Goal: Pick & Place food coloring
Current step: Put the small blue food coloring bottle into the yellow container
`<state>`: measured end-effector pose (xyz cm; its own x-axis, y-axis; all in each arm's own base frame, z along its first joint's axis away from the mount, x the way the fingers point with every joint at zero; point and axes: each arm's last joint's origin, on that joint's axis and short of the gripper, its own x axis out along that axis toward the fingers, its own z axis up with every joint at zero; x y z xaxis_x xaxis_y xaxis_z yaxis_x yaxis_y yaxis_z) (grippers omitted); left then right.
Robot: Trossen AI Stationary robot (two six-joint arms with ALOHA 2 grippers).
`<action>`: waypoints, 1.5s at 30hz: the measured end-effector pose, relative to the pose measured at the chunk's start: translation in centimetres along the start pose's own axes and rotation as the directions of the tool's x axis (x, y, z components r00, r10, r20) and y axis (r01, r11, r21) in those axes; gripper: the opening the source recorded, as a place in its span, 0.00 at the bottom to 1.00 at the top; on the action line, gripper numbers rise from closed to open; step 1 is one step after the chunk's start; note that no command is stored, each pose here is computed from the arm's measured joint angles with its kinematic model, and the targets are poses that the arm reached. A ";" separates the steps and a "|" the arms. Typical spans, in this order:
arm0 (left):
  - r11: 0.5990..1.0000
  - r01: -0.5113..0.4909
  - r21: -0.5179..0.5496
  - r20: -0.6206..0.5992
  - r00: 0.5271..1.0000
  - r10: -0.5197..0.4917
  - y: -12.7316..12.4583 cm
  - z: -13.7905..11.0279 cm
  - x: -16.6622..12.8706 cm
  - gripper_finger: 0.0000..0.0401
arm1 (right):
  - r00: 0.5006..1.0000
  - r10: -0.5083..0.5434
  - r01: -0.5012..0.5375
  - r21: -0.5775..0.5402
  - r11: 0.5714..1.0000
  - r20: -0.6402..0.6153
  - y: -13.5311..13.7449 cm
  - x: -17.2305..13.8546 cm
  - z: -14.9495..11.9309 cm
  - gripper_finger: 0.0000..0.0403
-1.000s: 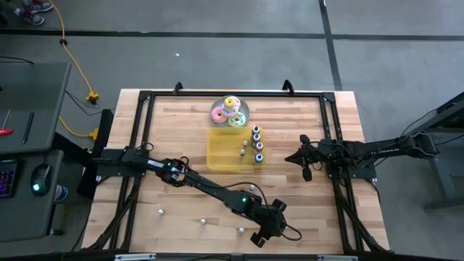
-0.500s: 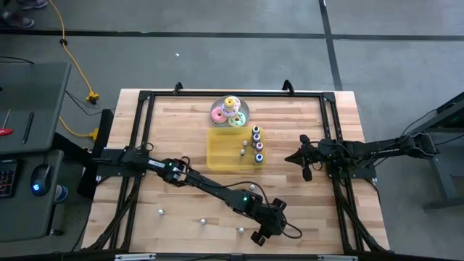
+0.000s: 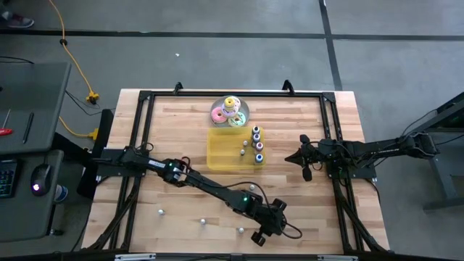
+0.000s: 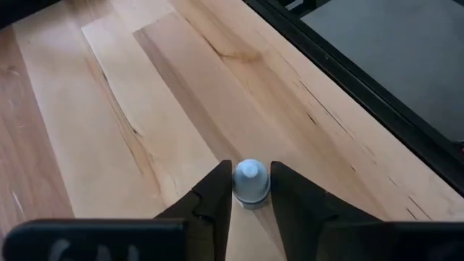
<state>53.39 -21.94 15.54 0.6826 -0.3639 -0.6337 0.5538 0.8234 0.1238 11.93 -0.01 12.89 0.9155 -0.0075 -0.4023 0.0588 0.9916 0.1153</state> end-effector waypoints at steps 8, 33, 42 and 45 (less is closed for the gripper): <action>1.000 -0.001 -0.004 -0.001 1.000 0.001 0.1 0.0 0.0 0.21 | 1.000 0.000 0.000 0.000 1.000 0.001 0.0 0.0 0.0 0.00; 0.994 0.008 -0.111 0.003 1.000 -0.008 0.6 0.4 -0.6 0.08 | 1.000 0.000 0.000 0.000 1.000 0.000 0.0 0.0 0.0 0.00; 0.986 -0.021 -0.168 0.097 0.995 0.038 2.2 4.5 -5.9 0.08 | 1.000 0.000 0.000 0.000 1.000 0.002 0.0 0.0 0.0 0.00; 0.982 -0.033 -0.185 0.104 0.993 0.053 2.6 5.6 -7.9 0.08 | 1.000 0.000 0.000 0.000 1.000 0.001 0.0 0.0 0.0 0.00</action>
<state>52.11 -19.33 25.17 0.7571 -0.3630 -0.5431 0.4330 0.9014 0.0011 11.94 -0.01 12.90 0.9159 -0.0074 -0.4013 0.0586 0.9916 0.1154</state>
